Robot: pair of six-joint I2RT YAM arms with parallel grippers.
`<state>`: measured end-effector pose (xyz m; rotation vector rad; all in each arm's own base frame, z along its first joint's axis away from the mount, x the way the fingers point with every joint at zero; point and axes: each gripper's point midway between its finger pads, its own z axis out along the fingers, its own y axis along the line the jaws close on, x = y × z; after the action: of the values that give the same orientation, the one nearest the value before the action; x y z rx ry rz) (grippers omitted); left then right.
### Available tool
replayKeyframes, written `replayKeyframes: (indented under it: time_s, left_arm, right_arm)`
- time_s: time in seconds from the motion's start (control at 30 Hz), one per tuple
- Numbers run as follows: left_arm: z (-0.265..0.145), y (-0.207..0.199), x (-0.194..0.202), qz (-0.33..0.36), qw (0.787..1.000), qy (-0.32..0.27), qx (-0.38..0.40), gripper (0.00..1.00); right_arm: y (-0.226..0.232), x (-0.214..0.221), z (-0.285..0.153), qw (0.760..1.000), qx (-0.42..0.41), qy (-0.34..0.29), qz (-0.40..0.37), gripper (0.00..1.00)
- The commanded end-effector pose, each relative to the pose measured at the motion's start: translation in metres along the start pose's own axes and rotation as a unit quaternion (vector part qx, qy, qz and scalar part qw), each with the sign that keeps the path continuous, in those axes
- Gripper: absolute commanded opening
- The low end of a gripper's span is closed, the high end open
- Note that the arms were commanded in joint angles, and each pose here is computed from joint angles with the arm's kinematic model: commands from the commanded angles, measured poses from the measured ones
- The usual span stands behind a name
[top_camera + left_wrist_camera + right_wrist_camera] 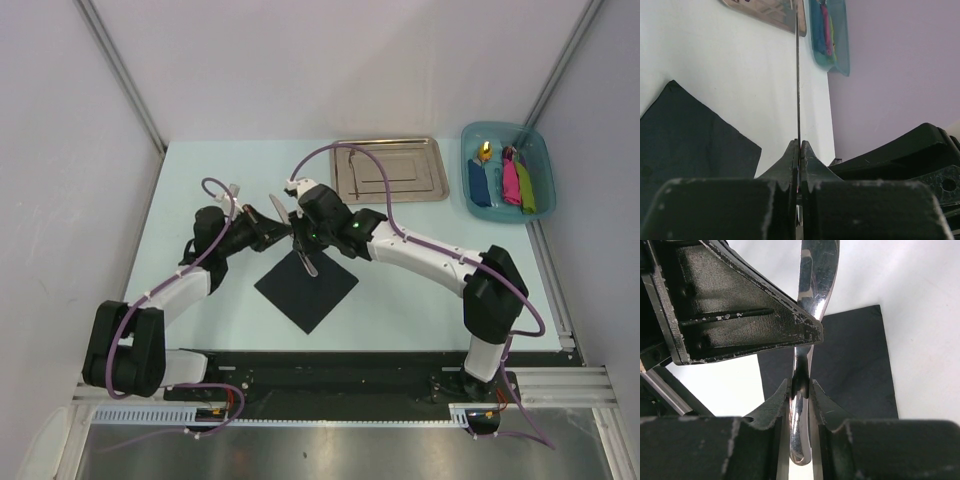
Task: Place the utensils on the paper napkin and roll it up
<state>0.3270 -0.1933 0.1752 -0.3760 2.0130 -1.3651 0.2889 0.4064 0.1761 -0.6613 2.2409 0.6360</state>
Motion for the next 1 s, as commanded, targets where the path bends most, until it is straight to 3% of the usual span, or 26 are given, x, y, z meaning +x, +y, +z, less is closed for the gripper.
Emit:
replayKeyframes:
  time_s: [0.0,0.07,0.37,0.6,0.97]
  left_arm:
    - [-0.001,0.000,0.001,0.024,1.000,0.003,-0.005,0.00]
    - [-0.001,0.002,0.005,0.024,1.000,0.007,-0.008,0.00]
    - [0.000,0.000,0.013,0.029,0.999,0.020,-0.005,0.00]
    - [0.000,-0.001,0.016,0.030,0.999,0.027,0.001,0.00]
    - [-0.002,0.000,0.019,0.026,0.999,0.031,0.002,0.00]
  right_arm:
    - [0.016,-0.033,-0.008,0.998,-0.037,-0.041,0.008,0.22]
    - [0.017,-0.034,-0.008,0.998,-0.039,-0.041,0.009,0.27]
    - [0.018,-0.026,0.002,0.998,-0.051,-0.016,0.016,0.26]
    - [0.010,-0.020,0.004,0.999,-0.036,-0.007,0.015,0.37]
    - [-0.004,-0.008,0.002,1.000,-0.019,0.007,0.012,0.38]
